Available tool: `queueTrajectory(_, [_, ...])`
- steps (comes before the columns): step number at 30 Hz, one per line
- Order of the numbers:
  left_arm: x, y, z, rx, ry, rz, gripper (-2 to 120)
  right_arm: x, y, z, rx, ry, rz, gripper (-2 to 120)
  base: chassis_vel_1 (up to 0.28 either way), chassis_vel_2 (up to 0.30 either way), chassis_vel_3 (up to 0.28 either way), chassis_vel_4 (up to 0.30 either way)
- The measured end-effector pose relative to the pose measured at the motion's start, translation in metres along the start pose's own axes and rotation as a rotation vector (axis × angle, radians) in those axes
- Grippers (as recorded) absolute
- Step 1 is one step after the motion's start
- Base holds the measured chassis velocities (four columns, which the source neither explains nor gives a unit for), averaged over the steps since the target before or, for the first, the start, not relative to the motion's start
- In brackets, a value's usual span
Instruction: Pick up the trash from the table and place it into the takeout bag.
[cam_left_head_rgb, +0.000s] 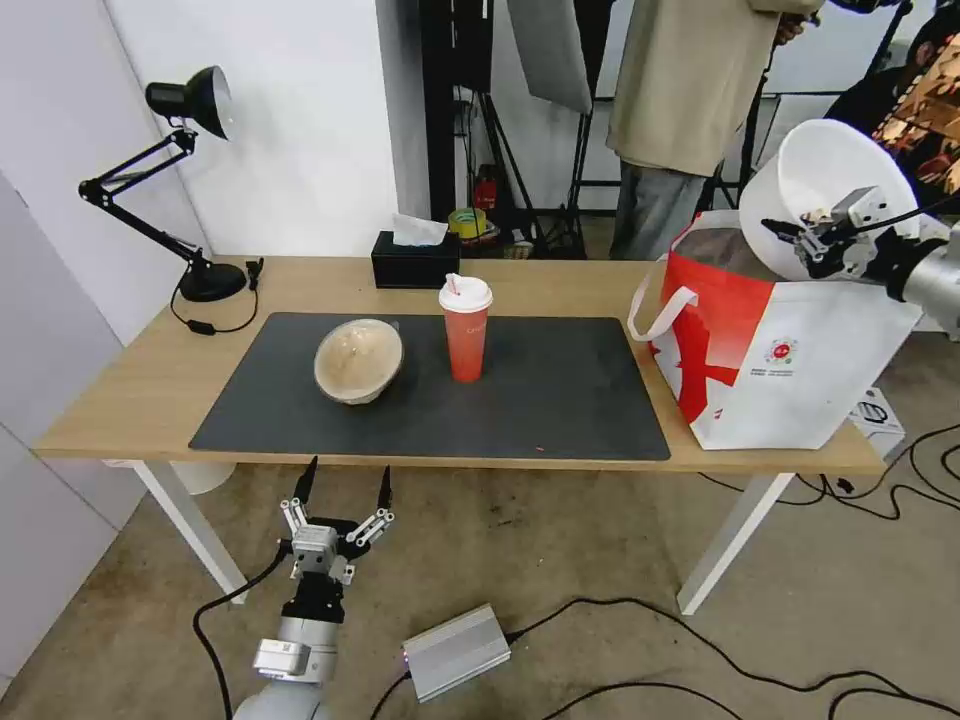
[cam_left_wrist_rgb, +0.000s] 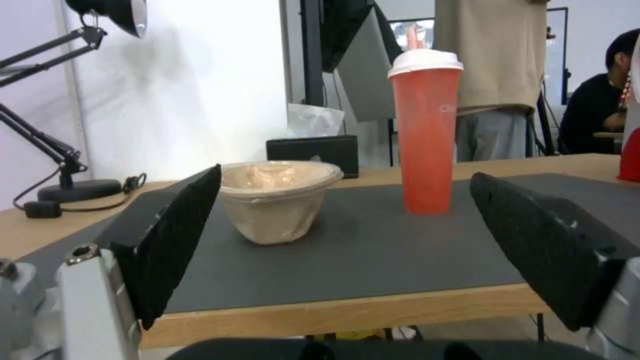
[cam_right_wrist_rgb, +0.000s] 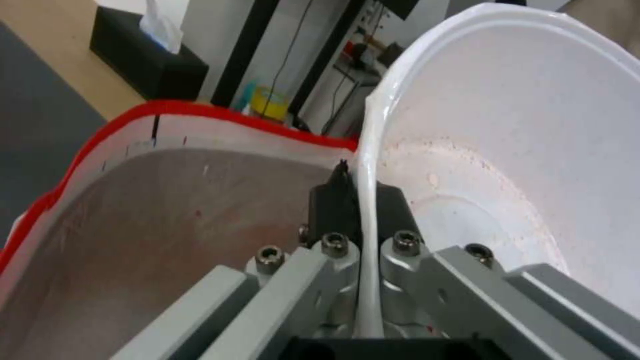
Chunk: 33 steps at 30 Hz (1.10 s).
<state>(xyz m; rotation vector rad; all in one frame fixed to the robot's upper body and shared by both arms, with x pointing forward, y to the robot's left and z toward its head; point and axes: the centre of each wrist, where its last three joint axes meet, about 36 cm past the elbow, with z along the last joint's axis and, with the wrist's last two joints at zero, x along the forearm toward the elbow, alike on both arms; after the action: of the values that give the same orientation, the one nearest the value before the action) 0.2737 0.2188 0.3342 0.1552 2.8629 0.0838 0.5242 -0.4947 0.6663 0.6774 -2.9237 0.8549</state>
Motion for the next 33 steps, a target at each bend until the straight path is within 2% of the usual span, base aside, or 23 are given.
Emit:
queueTrajectory(5, [-0.0002,-0.0008,0.0008,0.003,0.000,-0.003,100,0.0013,0.0008,0.0000,0.005,0.007,-0.004,2,0.000,0.000,0.000,0.000])
queueTrajectory(7, [-0.0002,-0.0020,0.0014,0.006,0.000,-0.004,100,0.0015,0.0014,-0.0007,0.007,0.008,-0.006,13,0.000,0.000,0.000,0.000])
queueTrajectory(9, [-0.0001,-0.0025,0.0016,0.007,0.001,-0.005,100,0.0014,0.0020,-0.0005,0.008,0.010,-0.009,15,0.000,0.000,0.000,0.000])
queueTrajectory(13, [0.0004,-0.0035,0.0019,0.010,0.000,-0.007,100,0.0009,0.0037,0.0010,0.013,0.018,-0.016,34,0.000,0.000,0.000,0.000])
queueTrajectory(14, [0.0004,-0.0035,0.0019,0.010,0.000,-0.007,100,0.0009,0.0037,0.0010,0.013,0.018,-0.016,34,0.000,0.000,0.000,0.000])
queueTrajectory(17, [0.0012,-0.0039,0.0020,0.011,-0.001,-0.007,100,0.0010,0.0033,0.0020,0.014,0.021,-0.015,47,0.000,0.000,0.000,0.000])
queueTrajectory(18, [0.0012,-0.0039,0.0020,0.011,-0.001,-0.007,100,0.0010,0.0033,0.0020,0.014,0.021,-0.015,47,0.000,0.000,0.000,0.000])
queueTrajectory(22, [0.0021,-0.0053,0.0020,0.013,0.000,-0.007,100,0.0013,0.0025,0.0026,0.014,0.023,-0.014,65,0.000,0.000,0.000,0.000])
queueTrajectory(23, [0.0021,-0.0053,0.0020,0.013,0.000,-0.007,100,0.0013,0.0025,0.0026,0.014,0.023,-0.014,65,0.000,0.000,0.000,0.000])
queueTrajectory(27, [0.0026,-0.0056,0.0021,0.013,-0.003,-0.006,100,0.0024,0.0012,0.0018,0.017,0.024,-0.010,84,0.000,0.000,0.000,0.000])
queueTrajectory(28, [0.0026,-0.0056,0.0021,0.013,-0.003,-0.006,100,0.0024,0.0012,0.0018,0.017,0.024,-0.010,84,0.000,0.000,0.000,0.000])
queueTrajectory(31, [0.0030,-0.0059,0.0022,0.014,-0.004,-0.006,100,0.0036,0.0003,0.0006,0.020,0.023,-0.008,95,0.000,0.000,0.000,0.000])
queueTrajectory(33, [0.0032,-0.0059,0.0022,0.013,-0.004,-0.006,100,0.0042,0.0001,-0.0003,0.022,0.023,-0.008,96,0.000,0.000,0.000,0.000])
